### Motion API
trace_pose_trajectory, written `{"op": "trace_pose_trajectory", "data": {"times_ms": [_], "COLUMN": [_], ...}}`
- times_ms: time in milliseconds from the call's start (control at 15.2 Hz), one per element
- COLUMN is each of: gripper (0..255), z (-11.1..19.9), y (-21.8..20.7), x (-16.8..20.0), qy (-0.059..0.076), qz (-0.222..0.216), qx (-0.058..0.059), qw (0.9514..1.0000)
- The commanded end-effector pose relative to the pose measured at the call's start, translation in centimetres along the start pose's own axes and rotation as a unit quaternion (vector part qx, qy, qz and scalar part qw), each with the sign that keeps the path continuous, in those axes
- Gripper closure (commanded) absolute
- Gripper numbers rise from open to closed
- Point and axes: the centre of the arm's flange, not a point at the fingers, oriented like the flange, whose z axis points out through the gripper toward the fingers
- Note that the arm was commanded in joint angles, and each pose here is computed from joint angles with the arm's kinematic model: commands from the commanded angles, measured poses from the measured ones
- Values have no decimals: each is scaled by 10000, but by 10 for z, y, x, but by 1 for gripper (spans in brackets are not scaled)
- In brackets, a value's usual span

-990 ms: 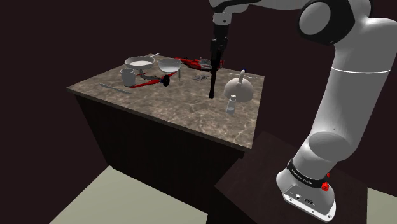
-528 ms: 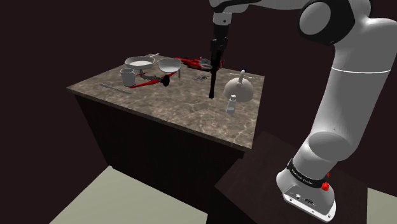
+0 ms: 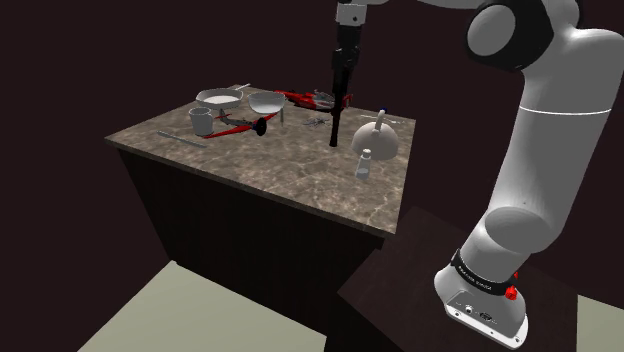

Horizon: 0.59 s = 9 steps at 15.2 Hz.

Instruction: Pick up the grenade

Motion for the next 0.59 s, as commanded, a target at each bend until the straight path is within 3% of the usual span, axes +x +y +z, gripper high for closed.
{"op": "trace_pose_trajectory", "data": {"times_ms": [0,528], "gripper": [255,255], "z": [-10,-43], "y": [1,0], "x": [0,0], "qy": [-1,-1], "qz": [0,0], "qx": [0,0], "qw": [10000,10000]}}
